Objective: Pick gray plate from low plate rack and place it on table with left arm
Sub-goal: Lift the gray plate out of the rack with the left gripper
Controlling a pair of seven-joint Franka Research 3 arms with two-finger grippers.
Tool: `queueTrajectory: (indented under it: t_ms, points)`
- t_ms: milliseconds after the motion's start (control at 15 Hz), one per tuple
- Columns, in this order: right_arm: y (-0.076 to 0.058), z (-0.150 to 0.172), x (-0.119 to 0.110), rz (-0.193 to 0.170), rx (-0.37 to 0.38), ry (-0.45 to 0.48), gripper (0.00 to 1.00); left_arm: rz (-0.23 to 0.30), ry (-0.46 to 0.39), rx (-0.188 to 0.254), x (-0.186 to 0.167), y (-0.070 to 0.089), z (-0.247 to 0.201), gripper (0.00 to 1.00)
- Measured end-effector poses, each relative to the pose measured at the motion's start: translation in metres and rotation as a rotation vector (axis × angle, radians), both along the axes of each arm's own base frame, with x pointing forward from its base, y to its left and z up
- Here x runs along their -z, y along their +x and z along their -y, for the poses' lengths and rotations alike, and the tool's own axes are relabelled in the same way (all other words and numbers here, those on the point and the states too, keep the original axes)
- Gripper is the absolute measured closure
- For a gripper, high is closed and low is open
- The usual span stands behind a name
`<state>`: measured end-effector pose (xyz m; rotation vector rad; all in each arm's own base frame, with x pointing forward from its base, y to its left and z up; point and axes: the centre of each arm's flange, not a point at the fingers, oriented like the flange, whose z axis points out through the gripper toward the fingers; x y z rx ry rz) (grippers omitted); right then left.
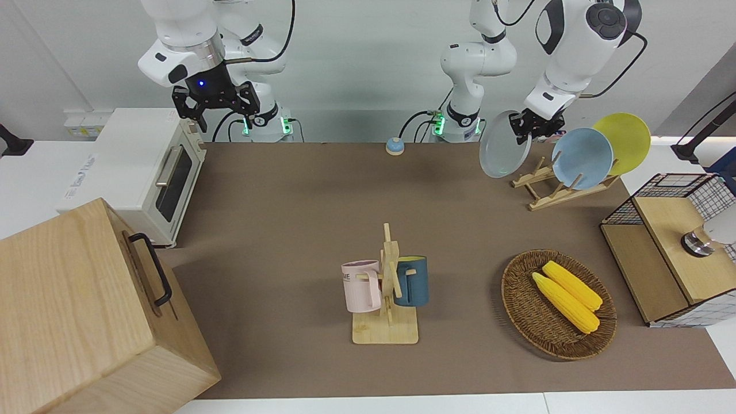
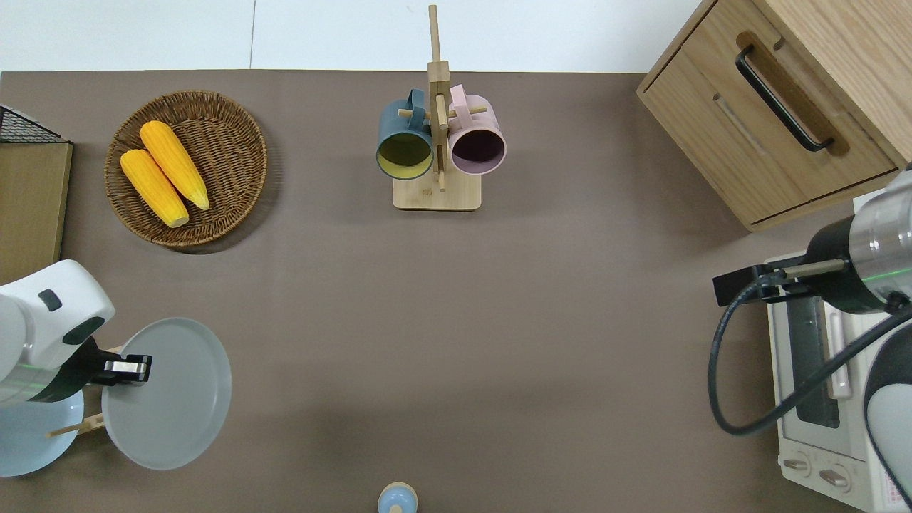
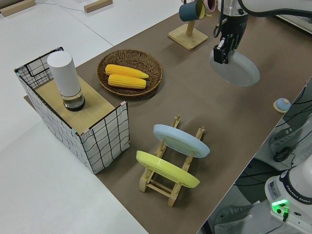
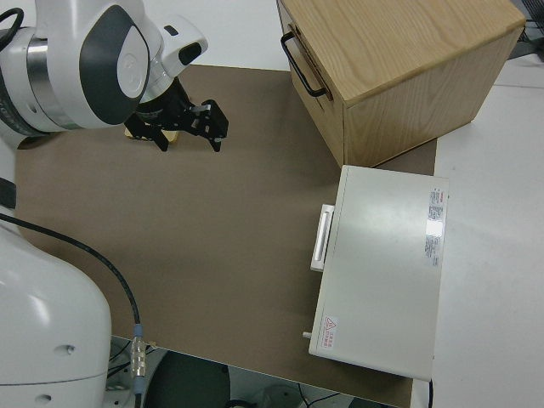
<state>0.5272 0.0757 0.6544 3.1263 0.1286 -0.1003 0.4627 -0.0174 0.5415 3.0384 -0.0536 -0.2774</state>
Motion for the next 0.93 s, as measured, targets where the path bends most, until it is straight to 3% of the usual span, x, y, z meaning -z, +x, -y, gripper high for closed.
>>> queueTrajectory:
  t_ms: [333,933]
  points:
    - [0.0,0.0,0.0,0.0,0.0,0.0,0.01,-0.04,-0.127,-0.05,0.019,0.004,-0.004,0.88]
    - [0.0,0.0,0.0,0.0,0.0,0.0,0.01,-0.091,-0.353,0.026,0.096,0.004,-0.014,0.88]
